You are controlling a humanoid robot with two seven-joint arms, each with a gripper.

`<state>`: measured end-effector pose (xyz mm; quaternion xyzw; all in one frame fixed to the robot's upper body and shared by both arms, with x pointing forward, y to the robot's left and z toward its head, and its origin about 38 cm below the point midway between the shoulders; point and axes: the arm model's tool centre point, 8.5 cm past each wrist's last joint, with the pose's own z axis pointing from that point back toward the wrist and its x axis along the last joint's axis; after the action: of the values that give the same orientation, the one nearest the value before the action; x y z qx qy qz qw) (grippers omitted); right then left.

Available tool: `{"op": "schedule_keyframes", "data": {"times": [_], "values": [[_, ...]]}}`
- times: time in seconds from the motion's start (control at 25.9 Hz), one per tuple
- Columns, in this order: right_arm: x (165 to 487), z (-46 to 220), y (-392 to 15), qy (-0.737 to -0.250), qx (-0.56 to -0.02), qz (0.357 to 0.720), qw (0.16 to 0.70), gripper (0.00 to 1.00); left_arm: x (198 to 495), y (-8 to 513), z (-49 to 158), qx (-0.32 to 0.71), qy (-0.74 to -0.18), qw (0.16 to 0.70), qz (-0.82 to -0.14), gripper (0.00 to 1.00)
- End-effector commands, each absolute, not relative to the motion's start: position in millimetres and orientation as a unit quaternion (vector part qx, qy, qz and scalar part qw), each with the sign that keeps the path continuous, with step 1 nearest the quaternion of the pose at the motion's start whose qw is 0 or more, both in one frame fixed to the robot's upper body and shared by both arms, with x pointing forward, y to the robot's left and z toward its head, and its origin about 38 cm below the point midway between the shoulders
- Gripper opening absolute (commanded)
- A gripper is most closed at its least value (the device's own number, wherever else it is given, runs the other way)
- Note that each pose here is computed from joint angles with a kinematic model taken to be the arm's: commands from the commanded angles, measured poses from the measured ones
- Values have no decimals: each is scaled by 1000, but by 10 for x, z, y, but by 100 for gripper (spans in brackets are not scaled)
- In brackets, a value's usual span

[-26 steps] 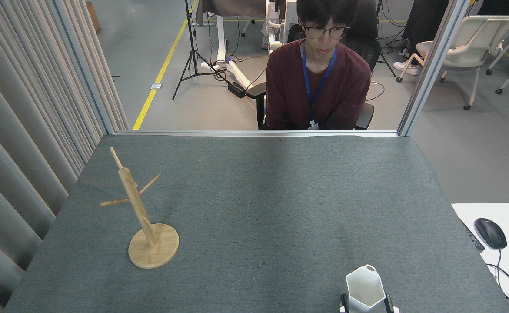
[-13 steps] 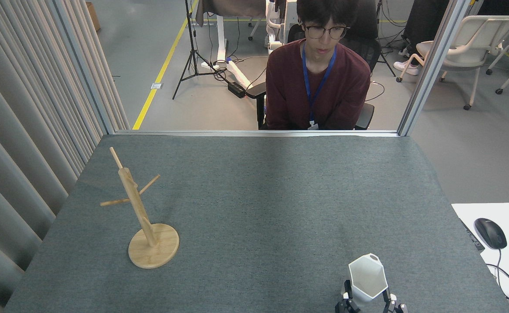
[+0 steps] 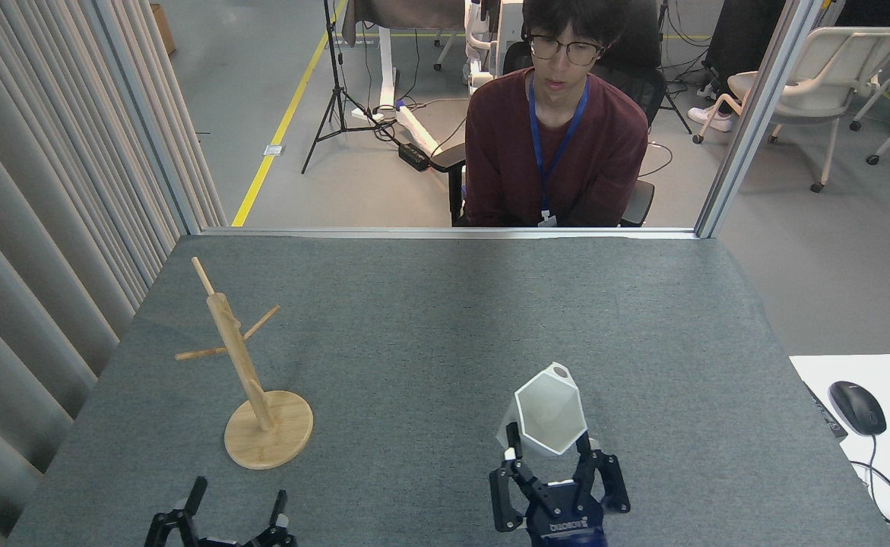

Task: Hang cup on storage rack
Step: 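Raise the right gripper to the white cup and close around its rim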

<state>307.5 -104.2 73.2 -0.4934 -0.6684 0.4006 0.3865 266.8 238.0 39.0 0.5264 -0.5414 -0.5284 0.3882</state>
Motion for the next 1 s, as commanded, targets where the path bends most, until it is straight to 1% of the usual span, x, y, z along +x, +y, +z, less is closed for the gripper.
{"op": "schedule_keyframes", "data": {"times": [0.0,0.15,0.31,0.42,0.58,0.77,0.97], "values": [[3055,843,-661,-688,-480,411,356,43,2805,2019,380,508,-562,349,-552,99],[2966,849,-432,-701,-461,423,342,43,2889,1715,320,490,-575,310,-577,99],[2870,787,-386,-702,-451,432,341,43,2993,1595,320,479,-586,290,-586,99],[2792,699,-421,-698,-446,441,345,43,2961,1537,361,458,-618,261,-584,99],[2727,641,-475,-698,-448,444,341,43,2878,1454,399,419,-661,225,-580,99],[2686,580,-538,-693,-448,453,338,44,2858,1401,412,387,-680,201,-590,99],[2685,584,-530,-697,-443,454,334,44,2800,1276,391,368,-686,184,-600,99]]}}
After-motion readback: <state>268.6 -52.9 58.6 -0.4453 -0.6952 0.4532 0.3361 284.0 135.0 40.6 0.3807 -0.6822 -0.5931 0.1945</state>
